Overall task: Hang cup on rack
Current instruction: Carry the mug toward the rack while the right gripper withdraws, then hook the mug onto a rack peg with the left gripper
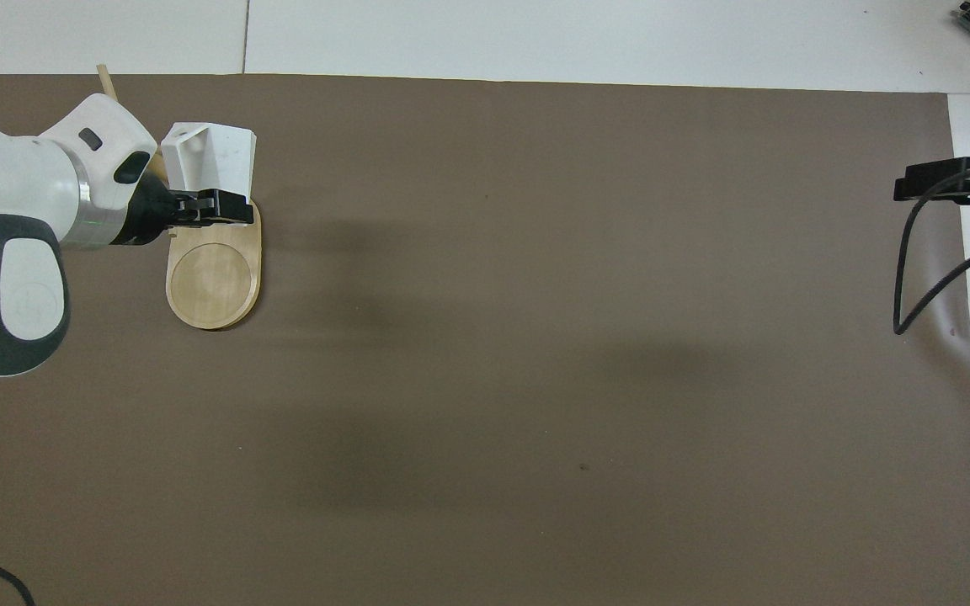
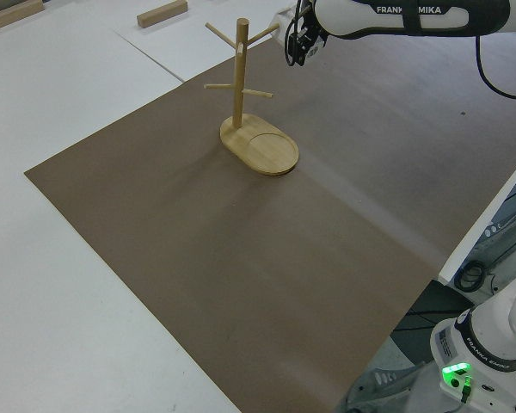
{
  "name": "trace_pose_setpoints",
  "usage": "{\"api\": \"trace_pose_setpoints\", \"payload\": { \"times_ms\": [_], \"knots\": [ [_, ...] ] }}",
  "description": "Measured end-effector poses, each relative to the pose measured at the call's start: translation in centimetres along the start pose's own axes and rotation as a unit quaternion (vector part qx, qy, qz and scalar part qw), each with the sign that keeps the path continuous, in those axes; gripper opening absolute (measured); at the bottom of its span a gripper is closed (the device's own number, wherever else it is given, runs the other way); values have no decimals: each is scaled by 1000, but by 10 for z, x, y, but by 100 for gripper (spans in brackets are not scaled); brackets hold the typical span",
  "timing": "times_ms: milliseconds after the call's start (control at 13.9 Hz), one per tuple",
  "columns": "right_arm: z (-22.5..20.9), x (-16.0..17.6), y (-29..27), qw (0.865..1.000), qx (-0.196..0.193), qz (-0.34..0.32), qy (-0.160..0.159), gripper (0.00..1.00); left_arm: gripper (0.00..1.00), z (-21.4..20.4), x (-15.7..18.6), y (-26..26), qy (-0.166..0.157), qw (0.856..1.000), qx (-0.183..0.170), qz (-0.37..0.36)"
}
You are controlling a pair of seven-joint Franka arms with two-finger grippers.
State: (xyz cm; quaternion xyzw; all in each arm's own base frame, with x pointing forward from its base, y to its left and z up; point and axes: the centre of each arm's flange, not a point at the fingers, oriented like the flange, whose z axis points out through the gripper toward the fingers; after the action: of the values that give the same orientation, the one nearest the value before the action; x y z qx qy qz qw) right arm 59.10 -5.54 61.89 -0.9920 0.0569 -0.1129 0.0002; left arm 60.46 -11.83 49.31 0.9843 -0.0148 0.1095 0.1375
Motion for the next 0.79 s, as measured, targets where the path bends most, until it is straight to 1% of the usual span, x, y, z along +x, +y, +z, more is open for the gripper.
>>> {"api": "trace_pose_setpoints", "payload": {
  "times_ms": [144, 360, 792],
  "knots": [
    [3, -5, 10, 1000, -2, 8, -23, 100, 69, 8, 3, -1, 2, 1000, 1, -1],
    [4, -14, 11, 999, -3, 9, -53, 100, 69, 8, 7, -2, 6, 1000, -1, -6],
    [5, -22, 10, 997, -3, 3, -81, 100, 69, 1, 13, -24, 13, 999, -8, -36]
  ]
}}
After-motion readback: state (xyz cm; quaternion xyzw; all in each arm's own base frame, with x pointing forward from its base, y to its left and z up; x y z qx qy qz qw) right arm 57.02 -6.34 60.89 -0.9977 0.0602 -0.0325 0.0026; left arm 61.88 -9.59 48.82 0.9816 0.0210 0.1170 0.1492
